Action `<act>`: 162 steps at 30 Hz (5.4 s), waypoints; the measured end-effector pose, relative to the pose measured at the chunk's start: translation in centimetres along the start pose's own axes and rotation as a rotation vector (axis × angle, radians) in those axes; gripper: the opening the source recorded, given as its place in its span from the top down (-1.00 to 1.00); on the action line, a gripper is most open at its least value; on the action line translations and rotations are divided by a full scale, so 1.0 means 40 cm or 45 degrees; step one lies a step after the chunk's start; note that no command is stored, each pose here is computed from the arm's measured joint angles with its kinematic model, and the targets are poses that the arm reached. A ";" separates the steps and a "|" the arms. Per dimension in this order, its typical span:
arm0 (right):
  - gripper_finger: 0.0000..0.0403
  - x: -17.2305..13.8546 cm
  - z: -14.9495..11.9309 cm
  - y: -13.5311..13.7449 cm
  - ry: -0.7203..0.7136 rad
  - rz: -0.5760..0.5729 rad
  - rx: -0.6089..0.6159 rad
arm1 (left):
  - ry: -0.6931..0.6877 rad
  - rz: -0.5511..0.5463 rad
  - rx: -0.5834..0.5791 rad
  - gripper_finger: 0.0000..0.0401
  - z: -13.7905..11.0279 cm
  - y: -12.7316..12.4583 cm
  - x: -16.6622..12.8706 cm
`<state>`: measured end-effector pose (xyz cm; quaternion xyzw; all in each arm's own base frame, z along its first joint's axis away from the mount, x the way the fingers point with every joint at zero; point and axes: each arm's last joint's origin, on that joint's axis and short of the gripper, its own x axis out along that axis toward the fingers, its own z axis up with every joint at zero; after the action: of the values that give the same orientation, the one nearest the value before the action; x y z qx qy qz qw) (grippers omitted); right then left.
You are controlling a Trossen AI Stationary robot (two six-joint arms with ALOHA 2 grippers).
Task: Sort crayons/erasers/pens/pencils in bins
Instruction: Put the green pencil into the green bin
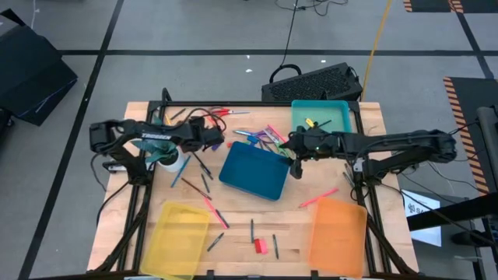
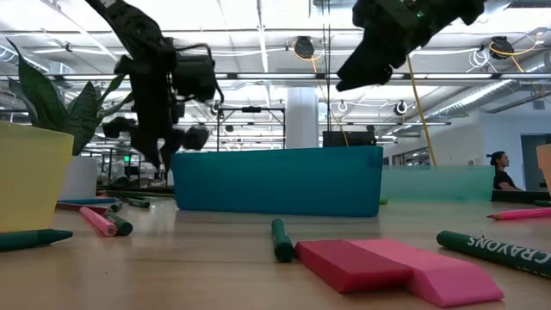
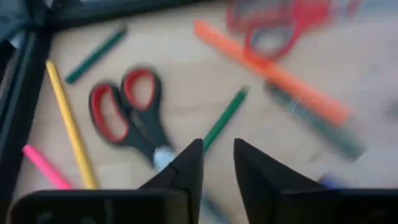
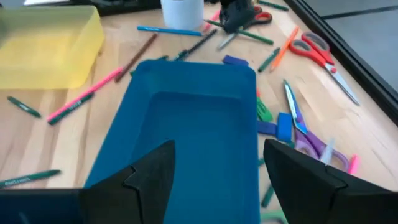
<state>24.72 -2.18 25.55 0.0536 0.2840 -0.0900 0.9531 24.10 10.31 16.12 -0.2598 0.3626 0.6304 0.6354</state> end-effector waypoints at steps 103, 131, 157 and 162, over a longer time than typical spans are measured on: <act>0.58 -0.085 -0.016 0.033 -0.856 0.340 -0.153 | -1.082 -1.564 0.765 0.92 -0.061 -0.376 -0.444; 0.39 -0.081 -0.022 0.038 -0.820 0.347 -0.160 | -1.102 -1.670 0.695 0.93 -0.025 -0.375 -0.438; 0.94 -0.077 -0.026 0.036 -0.794 0.333 -0.162 | -1.099 -1.683 0.775 0.78 -0.018 -0.376 -0.425; 0.94 -0.080 -0.009 0.033 -0.709 0.234 -0.199 | -1.067 -1.614 0.858 0.70 -0.020 -0.369 -0.418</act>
<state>22.17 -0.37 27.07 -0.0211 0.0116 0.0076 0.9997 39.56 -1.60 26.93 0.0457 0.0503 0.0550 0.9962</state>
